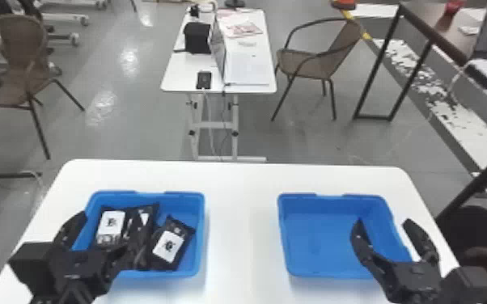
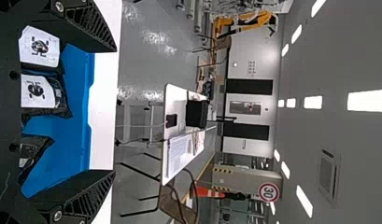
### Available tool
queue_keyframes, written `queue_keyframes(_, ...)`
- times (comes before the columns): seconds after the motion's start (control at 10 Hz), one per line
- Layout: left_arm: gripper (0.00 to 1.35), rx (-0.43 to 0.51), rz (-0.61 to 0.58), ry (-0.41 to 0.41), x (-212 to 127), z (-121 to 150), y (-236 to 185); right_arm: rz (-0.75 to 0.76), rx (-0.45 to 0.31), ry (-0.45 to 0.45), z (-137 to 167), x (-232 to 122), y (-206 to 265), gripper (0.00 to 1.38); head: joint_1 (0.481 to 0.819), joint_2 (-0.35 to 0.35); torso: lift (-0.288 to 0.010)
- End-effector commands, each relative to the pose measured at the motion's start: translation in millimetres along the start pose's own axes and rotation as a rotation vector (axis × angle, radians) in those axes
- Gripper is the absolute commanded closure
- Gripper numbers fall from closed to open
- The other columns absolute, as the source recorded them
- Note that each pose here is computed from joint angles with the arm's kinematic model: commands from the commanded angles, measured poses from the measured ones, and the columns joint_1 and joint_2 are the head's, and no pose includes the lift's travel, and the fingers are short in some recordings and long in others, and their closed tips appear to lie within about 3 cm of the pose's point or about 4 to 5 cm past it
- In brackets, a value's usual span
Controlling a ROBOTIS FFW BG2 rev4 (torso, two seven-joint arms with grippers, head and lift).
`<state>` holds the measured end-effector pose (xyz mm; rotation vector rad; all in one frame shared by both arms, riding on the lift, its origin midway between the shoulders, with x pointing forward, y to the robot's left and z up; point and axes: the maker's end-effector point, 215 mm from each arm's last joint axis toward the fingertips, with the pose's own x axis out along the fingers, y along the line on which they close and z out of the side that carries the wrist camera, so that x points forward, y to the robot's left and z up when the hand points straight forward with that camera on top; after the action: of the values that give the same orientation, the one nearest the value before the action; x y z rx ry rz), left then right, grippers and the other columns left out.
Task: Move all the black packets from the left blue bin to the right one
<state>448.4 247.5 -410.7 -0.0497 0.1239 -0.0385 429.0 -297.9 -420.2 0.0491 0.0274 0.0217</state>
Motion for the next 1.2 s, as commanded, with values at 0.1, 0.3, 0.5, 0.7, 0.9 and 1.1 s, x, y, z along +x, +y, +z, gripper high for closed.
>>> queue_keyframes(0.1,0.10,0.002,-0.003,0.007,3,0,-2,0.002,0.006,0.001,-1,0,3,0.11,0.695,-0.065,0.000)
queue_keyframes(0.3,0.11,0.003,-0.006,0.011,5,-1,-4,0.001,0.009,-0.001,-1,1,2,0.11,0.695,-0.065,0.000)
queue_keyframes(0.5,0.15,-0.011,-0.004,0.029,6,-6,-3,-0.001,0.017,0.000,-2,1,2,0.11,0.695,-0.067,0.000)
queue_keyframes(0.7,0.15,-0.074,-0.001,0.115,14,-30,-1,0.002,0.033,0.004,-5,1,5,0.11,0.695,-0.067,0.000)
queue_keyframes(0.9,0.15,-0.091,0.025,0.175,32,-49,15,0.015,0.058,0.003,-7,4,15,0.11,0.695,-0.061,0.000)
queue_keyframes(1.1,0.15,-0.146,0.019,0.300,48,-84,26,0.017,0.074,0.005,-9,5,18,0.11,0.695,-0.030,0.000)
